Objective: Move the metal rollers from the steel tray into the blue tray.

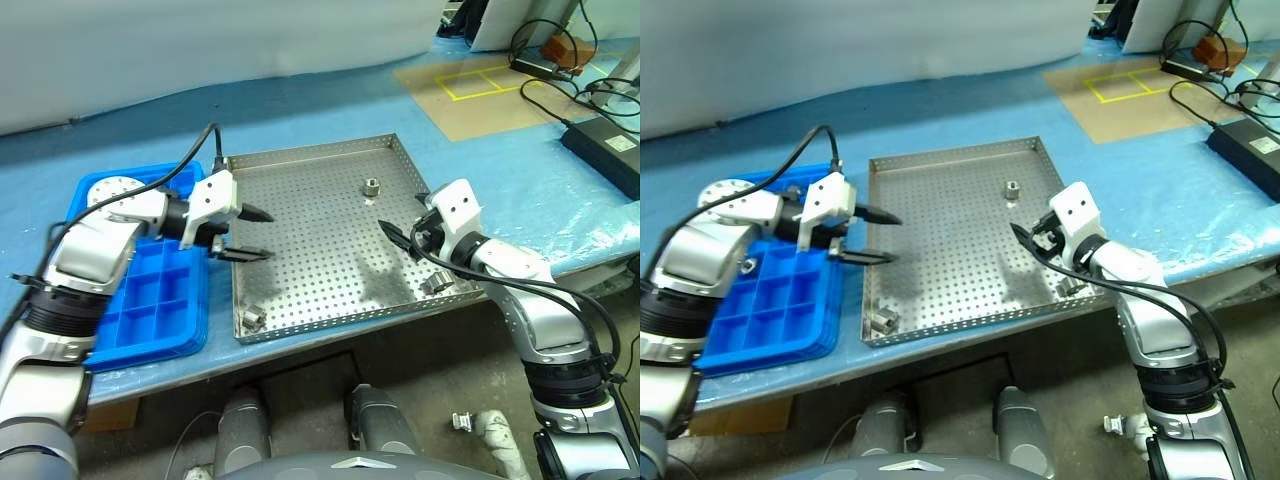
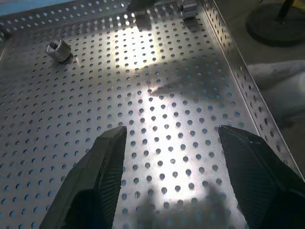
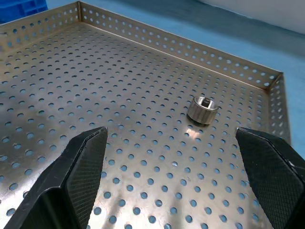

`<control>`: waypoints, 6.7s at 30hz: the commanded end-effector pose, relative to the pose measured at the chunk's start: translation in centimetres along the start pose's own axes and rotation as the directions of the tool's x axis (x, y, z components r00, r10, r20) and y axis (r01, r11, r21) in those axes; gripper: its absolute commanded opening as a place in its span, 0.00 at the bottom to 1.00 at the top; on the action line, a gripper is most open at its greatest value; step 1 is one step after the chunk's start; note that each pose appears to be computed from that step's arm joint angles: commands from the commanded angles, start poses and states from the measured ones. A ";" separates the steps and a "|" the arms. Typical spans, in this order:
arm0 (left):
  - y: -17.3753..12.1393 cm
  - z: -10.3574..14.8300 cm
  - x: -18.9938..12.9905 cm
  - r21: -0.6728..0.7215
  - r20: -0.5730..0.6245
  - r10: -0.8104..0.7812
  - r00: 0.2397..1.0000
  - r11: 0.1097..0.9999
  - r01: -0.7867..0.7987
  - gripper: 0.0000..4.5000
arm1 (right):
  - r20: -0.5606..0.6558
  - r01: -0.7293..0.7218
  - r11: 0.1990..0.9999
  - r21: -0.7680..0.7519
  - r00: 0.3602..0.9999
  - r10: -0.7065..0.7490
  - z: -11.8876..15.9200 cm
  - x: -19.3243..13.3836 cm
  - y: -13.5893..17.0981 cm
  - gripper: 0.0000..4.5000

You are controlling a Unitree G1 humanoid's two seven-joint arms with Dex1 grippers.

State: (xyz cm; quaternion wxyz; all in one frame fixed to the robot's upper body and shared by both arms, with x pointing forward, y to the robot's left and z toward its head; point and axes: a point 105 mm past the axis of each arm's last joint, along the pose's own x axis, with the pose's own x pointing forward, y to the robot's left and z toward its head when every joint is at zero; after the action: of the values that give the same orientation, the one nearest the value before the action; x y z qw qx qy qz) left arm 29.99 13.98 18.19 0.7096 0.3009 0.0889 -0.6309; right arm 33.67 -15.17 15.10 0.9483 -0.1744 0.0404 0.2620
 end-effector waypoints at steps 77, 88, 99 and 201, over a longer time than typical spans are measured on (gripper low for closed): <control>0.1 -8.1 1.4 0.280 -0.402 -0.059 0.914 0.942 0.184 0.72 | -0.008 0.010 1.000 -0.028 1.000 -0.011 -0.8 -0.7 1.1 1.00; 6.8 -1.5 2.1 0.213 -0.098 0.276 0.956 0.944 -0.251 0.72 | 0.016 -0.008 1.000 -0.024 1.000 0.008 -0.7 0.7 1.3 1.00; 16.7 1.8 -0.2 0.349 -0.151 0.671 0.726 0.723 -0.596 0.72 | 0.069 -0.019 1.000 -0.019 0.997 0.020 0.1 2.4 1.8 1.00; 9.5 -2.0 5.1 -0.271 0.034 0.764 0.644 0.627 -0.730 0.73 | 0.148 0.230 0.951 0.205 0.954 -0.262 1.1 5.9 -9.7 0.99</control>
State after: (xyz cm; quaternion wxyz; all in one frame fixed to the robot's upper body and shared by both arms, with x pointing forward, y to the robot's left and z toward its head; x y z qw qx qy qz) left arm 40.67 12.00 15.31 0.9488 0.1727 0.0119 -0.2643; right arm 44.32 -19.44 15.81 0.9883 -0.0756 -0.0039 0.1323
